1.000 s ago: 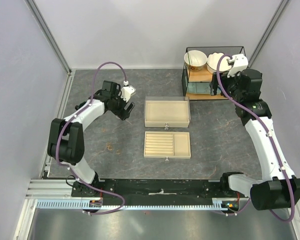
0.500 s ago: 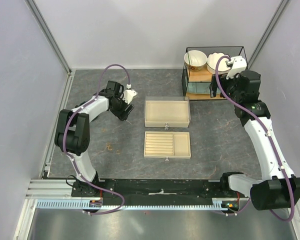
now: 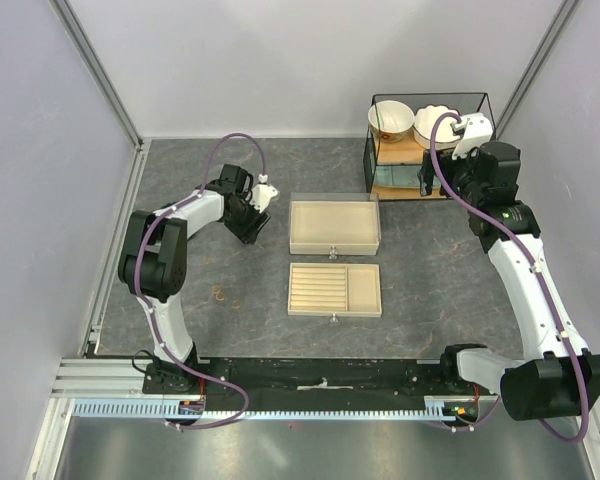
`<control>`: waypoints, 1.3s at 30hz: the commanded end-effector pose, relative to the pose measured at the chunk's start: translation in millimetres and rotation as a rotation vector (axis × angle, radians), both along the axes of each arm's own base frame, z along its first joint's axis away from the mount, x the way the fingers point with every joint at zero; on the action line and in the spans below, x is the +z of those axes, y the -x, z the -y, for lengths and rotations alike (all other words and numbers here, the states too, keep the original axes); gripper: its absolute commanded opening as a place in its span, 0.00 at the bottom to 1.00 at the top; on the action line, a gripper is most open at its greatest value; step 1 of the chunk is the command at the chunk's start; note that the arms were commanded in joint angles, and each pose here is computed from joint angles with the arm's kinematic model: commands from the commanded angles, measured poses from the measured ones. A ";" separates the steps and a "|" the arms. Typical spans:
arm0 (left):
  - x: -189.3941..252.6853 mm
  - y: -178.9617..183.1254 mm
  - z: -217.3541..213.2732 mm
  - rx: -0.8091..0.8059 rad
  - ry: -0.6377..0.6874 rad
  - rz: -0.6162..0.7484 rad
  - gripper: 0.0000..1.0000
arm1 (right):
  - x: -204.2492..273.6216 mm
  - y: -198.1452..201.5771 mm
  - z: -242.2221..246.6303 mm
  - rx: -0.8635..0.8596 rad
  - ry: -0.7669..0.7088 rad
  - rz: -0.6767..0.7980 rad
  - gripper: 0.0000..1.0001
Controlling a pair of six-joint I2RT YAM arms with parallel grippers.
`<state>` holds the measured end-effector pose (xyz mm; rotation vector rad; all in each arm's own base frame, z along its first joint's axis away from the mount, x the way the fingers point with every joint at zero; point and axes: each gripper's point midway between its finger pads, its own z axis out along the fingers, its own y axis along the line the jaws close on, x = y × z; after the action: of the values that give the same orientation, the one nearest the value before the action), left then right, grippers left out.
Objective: Organize the mixed jewelry
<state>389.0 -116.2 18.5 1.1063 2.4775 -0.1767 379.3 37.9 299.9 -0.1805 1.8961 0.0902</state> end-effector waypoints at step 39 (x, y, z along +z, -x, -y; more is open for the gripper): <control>114.6 36.9 17.6 -0.048 0.148 0.195 0.11 | 17.3 -0.6 -0.6 0.004 0.003 0.053 0.98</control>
<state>365.6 -122.4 85.4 1.0931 2.3301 -0.1669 377.8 37.4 299.4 -0.1867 1.8950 0.0851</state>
